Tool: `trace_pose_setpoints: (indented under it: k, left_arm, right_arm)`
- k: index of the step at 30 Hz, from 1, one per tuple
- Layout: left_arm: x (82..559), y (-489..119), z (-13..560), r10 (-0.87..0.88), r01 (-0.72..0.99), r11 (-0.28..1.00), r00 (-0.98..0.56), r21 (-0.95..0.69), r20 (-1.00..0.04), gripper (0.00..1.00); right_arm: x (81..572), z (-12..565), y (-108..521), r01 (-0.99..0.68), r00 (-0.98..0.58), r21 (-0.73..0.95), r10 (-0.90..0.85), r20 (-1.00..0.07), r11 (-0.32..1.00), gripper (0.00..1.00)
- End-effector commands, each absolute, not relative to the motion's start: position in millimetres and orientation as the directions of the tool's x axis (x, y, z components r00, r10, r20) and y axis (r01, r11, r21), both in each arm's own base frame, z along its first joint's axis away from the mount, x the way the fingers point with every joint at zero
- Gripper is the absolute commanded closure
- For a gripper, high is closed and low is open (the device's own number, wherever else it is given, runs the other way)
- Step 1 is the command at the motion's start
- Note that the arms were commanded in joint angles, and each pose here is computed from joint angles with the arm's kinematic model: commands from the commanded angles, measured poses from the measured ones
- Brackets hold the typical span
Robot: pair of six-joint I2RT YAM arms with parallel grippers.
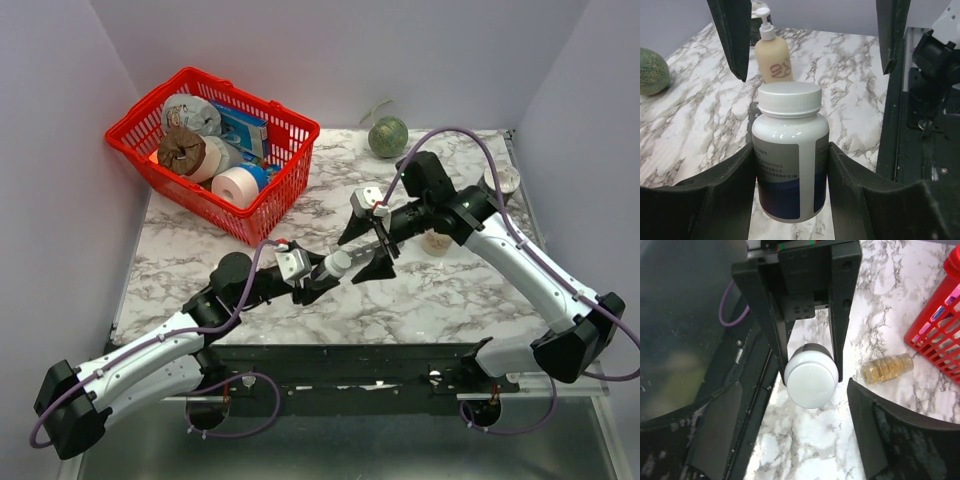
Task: Sort the pills into containers
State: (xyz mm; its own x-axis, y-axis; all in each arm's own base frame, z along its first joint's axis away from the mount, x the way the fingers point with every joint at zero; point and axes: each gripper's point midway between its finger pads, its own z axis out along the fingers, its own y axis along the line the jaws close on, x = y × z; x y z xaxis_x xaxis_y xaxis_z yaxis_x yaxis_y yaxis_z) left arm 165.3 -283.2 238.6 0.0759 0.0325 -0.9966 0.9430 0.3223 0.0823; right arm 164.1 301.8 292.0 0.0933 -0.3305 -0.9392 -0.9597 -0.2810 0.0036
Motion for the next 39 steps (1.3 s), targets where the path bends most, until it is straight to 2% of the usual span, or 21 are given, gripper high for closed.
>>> trace_pose_setpoints:
  k: [1,7,11,13,14,15,17,18,19,20,22,23,25,28,32,34,39]
  left_arm:
    - [150.2,-287.7,270.4,-0.075,0.968,0.245,0.077,0.057,-0.994,1.00]
    - [151.4,-289.2,273.7,-0.087,0.968,0.246,0.070,0.046,-0.994,1.00]
    - [157.9,-287.5,271.2,-0.073,0.959,0.281,0.064,0.041,-0.995,1.00]
    - [160.4,-287.1,270.5,-0.063,0.955,0.292,0.068,0.047,-0.996,1.00]
    - [161.3,-286.9,269.0,-0.055,0.954,0.296,0.065,0.046,-0.996,1.00]
    - [164.0,-286.0,268.8,-0.052,0.949,0.311,0.066,0.046,-0.996,1.00]
    - [166.0,-286.0,269.4,-0.047,0.947,0.319,0.062,0.043,-0.997,1.00]
    - [166.9,-285.3,271.1,-0.050,0.944,0.327,0.062,0.043,-0.997,0.98]
    - [167.8,-284.6,276.6,-0.059,0.942,0.334,0.060,0.037,-0.996,0.92]
    - [168.0,-283.9,275.8,-0.051,0.941,0.338,0.046,0.026,-0.998,0.72]
    - [166.4,-282.4,283.7,-0.055,0.944,0.328,0.038,0.018,-0.998,0.49]
    - [165.6,-280.9,279.8,-0.037,0.945,0.327,0.015,0.002,-0.999,0.22]
    - [164.0,-276.8,285.3,-0.031,0.947,0.322,0.011,0.000,-0.999,0.01]
    - [168.5,-264.8,283.4,-0.003,0.927,0.375,-0.006,-0.007,-1.000,0.01]
    - [191.6,-237.7,269.9,0.049,0.840,0.542,-0.047,-0.013,-0.998,0.01]
    - [198.3,-229.9,263.6,0.053,0.806,0.591,-0.078,-0.032,-0.996,0.01]
    - [206.7,-223.3,240.4,0.089,0.769,0.637,-0.148,-0.058,-0.985,0.01]
  right_arm:
    - [158.2,278.7,304.4,-0.934,0.179,-0.049,-0.345,-0.921,-0.354,0.12]
    - [154.8,270.2,311.2,-0.935,0.207,-0.072,-0.371,-0.905,-0.346,0.24]
    - [156.0,268.8,313.6,-0.945,0.172,-0.041,-0.386,-0.906,-0.325,0.47]
    - [157.2,268.2,315.2,-0.950,0.152,-0.024,-0.392,-0.907,-0.311,0.54]
    - [156.5,266.2,315.9,-0.955,0.117,0.010,-0.405,-0.907,-0.297,0.61]
    - [158.6,266.4,317.6,-0.957,0.104,0.018,-0.404,-0.909,-0.288,0.63]
    - [157.0,261.6,317.9,-0.962,0.045,0.076,-0.422,-0.906,-0.264,0.76]
    - [156.1,259.1,317.4,-0.962,0.030,0.091,-0.428,-0.903,-0.259,0.76]
    - [156.1,256.2,315.9,-0.963,0.015,0.105,-0.439,-0.899,-0.248,0.76]
    - [156.2,252.6,314.3,-0.965,0.004,0.115,-0.451,-0.892,-0.236,0.77]
    - [164.7,239.7,302.3,-0.981,-0.027,0.120,-0.504,-0.864,-0.154,0.80]
    - [167.3,236.6,295.6,-0.984,-0.044,0.125,-0.514,-0.857,-0.124,0.80]
    - [180.6,230.8,273.2,-0.992,-0.088,0.123,-0.525,-0.847,-0.031,0.80]
    - [198.3,211.6,238.2,-0.990,-0.136,0.089,-0.581,-0.802,0.110,0.80]
    - [223.7,183.9,169.7,-0.924,-0.290,0.041,-0.627,-0.723,0.380,0.80]
    - [239.4,173.2,124.5,-0.842,-0.389,-0.010,-0.619,-0.682,0.540,0.79]
    - [244.6,145.1,30.6,-0.634,-0.570,-0.076,-0.531,-0.627,0.770,0.72]
